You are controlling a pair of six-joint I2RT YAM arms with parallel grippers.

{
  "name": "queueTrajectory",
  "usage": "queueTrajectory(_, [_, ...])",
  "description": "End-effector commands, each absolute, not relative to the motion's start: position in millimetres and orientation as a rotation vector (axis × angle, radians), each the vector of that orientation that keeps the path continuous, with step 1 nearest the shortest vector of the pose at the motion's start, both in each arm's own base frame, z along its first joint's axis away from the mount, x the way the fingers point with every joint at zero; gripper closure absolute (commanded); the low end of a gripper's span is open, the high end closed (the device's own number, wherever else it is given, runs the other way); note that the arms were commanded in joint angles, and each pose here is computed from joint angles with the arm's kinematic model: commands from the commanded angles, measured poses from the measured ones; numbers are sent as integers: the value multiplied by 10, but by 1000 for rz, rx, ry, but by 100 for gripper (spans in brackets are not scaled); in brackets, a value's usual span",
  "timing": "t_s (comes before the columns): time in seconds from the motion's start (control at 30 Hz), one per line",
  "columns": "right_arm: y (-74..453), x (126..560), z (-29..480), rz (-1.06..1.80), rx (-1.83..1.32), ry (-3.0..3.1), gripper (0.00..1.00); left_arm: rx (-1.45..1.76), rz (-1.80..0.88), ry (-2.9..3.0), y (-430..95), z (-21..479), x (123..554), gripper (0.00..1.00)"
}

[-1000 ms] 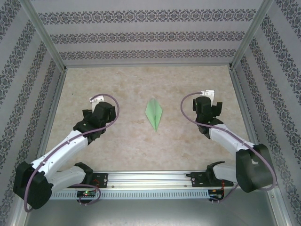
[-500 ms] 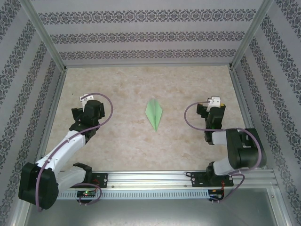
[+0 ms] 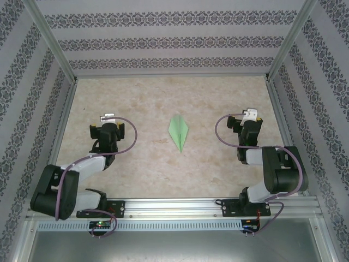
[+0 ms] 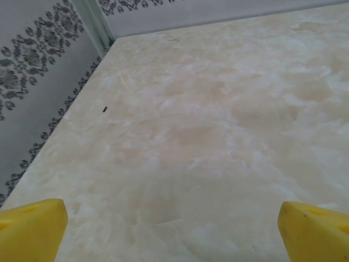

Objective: Fold a paper plane with a square sheet of paper (pick it up from the middle)
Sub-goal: Reset both arms

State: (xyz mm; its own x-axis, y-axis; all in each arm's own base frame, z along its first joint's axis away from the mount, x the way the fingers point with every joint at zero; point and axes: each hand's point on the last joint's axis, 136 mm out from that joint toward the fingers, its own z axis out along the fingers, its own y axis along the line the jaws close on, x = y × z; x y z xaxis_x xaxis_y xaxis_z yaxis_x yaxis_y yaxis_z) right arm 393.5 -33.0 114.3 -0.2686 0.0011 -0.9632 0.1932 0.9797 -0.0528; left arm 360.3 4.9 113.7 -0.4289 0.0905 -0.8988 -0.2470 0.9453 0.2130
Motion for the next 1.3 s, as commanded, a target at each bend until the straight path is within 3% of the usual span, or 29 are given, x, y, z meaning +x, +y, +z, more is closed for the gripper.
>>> queueTrajectory(0.0, [-323,3982,1279,-170,158,1796,2,-82,281,1819,-17,1368,3876,0])
queueTrajectory(0.37, [-320,3983,1285,-167,158,1795,2,-50,154,1858,-54,1096,4005,0])
queueTrajectory(1.1, [-319,3984,1280,-168,158,1796,2,-44,138,1851,-49,1058,4011,0])
queueTrajectory(1.27, [-321,3984,1282,-169,157,1796,2,138,-51,1866,-311,1040,4035,0])
